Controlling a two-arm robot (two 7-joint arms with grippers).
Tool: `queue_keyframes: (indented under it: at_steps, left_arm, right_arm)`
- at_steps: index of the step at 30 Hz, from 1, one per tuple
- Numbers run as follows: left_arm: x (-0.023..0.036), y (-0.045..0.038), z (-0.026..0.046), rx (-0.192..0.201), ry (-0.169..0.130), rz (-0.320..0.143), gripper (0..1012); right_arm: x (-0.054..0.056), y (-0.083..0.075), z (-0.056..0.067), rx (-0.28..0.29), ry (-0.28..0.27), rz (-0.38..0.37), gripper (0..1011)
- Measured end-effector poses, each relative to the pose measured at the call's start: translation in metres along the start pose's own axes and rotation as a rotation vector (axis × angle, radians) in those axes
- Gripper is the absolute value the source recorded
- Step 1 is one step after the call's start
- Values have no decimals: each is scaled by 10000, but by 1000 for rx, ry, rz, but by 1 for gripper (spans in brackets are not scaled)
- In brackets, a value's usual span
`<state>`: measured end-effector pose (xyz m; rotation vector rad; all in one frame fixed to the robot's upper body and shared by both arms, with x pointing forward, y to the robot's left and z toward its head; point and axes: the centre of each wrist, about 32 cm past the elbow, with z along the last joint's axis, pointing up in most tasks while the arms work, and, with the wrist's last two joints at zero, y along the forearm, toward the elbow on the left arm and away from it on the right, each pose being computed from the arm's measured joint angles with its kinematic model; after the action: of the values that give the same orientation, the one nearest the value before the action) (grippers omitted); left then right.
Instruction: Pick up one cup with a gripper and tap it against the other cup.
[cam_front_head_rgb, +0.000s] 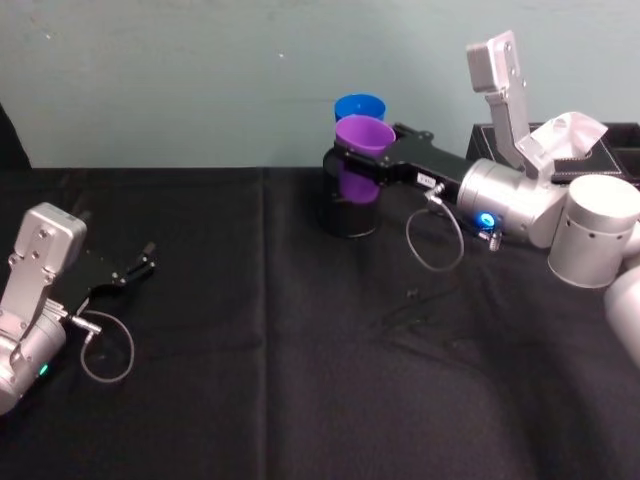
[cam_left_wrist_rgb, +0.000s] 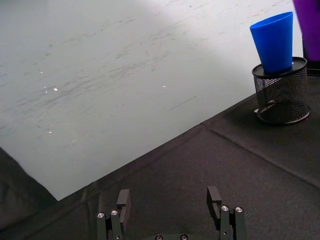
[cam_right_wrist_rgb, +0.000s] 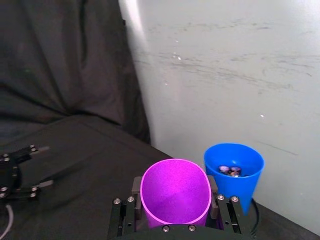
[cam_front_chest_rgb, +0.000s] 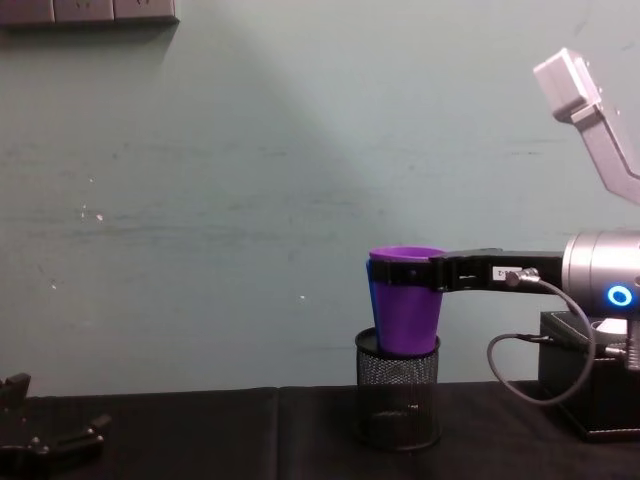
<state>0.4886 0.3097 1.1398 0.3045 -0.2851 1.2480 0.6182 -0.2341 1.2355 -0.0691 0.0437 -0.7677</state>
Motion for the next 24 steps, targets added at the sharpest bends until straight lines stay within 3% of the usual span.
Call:
queue_keyframes:
  at_steps: [17,24]
  left_arm:
    - [0,0,0,0,0,0,1000]
    - [0,0,0,0,0,0,1000]
  right_arm:
    - [-163,-205,81,23,-23,49,731]
    - [-282,-401,-23,17,-41,77,731]
